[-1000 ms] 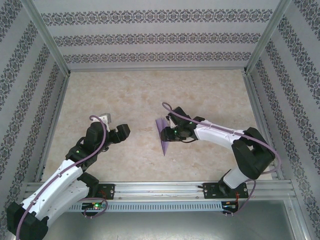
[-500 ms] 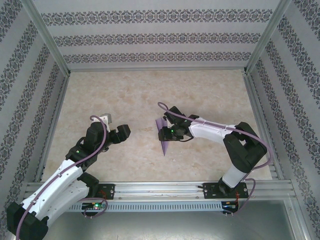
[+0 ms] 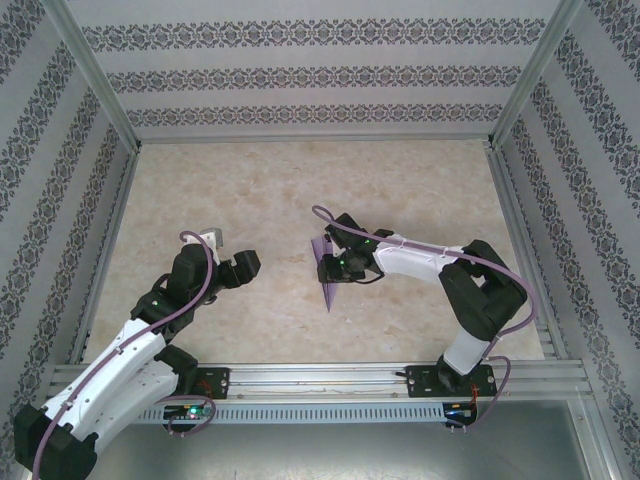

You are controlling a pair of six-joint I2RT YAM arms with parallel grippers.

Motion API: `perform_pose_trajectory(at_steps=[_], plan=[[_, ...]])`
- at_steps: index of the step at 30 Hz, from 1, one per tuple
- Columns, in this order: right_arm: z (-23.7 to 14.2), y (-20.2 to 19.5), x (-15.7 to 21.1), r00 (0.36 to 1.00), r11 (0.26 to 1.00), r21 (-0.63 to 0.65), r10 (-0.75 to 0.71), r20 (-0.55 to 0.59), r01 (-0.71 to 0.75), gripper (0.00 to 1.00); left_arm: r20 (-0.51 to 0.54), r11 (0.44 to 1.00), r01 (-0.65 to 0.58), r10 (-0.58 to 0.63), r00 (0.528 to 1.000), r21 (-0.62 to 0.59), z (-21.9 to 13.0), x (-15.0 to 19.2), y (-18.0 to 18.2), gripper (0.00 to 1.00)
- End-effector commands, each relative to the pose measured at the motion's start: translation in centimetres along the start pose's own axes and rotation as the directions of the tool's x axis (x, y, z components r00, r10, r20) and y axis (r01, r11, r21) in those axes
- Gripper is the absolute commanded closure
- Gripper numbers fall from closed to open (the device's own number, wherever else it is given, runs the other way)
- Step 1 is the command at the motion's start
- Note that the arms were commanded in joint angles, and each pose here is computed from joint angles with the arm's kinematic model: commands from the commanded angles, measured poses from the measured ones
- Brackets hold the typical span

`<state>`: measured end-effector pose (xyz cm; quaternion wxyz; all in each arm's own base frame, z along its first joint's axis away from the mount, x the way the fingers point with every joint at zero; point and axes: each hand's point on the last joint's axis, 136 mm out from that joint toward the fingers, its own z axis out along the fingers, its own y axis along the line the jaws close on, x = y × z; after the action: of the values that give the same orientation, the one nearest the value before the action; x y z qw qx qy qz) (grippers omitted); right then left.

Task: Fold a paper plane with a square sheet of paper (fold left side to right side)
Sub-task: Pick up the paper plane at the center of the table.

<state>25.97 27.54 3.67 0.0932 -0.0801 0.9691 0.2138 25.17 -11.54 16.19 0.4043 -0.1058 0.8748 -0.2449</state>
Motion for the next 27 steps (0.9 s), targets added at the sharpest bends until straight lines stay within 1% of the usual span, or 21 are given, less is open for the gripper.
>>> perform_pose_trajectory(at_steps=[1,9,20,27], plan=[[0.3,0.4,-0.3,1.0,1.0,0.014,-0.028,0.003,0.028,0.69,0.008,1.0,-0.015,0.015,1.0,-0.008,-0.6,-0.8,-0.1,0.14],[0.8,0.2,-0.2,0.999,0.998,0.05,-0.037,0.001,0.037,0.71,0.007,1.0,-0.012,0.012,1.0,-0.009,-0.5,-0.8,0.0,0.14],[1.8,-0.4,0.3,0.998,0.99,0.13,-0.056,-0.023,0.059,0.79,0.005,1.0,-0.011,0.011,1.0,-0.014,-0.5,-0.7,0.1,0.13],[2.4,-0.5,0.7,0.996,0.982,0.172,-0.076,-0.039,0.081,0.82,0.002,1.0,-0.008,0.008,1.0,-0.017,-0.5,-0.6,0.3,0.12]])
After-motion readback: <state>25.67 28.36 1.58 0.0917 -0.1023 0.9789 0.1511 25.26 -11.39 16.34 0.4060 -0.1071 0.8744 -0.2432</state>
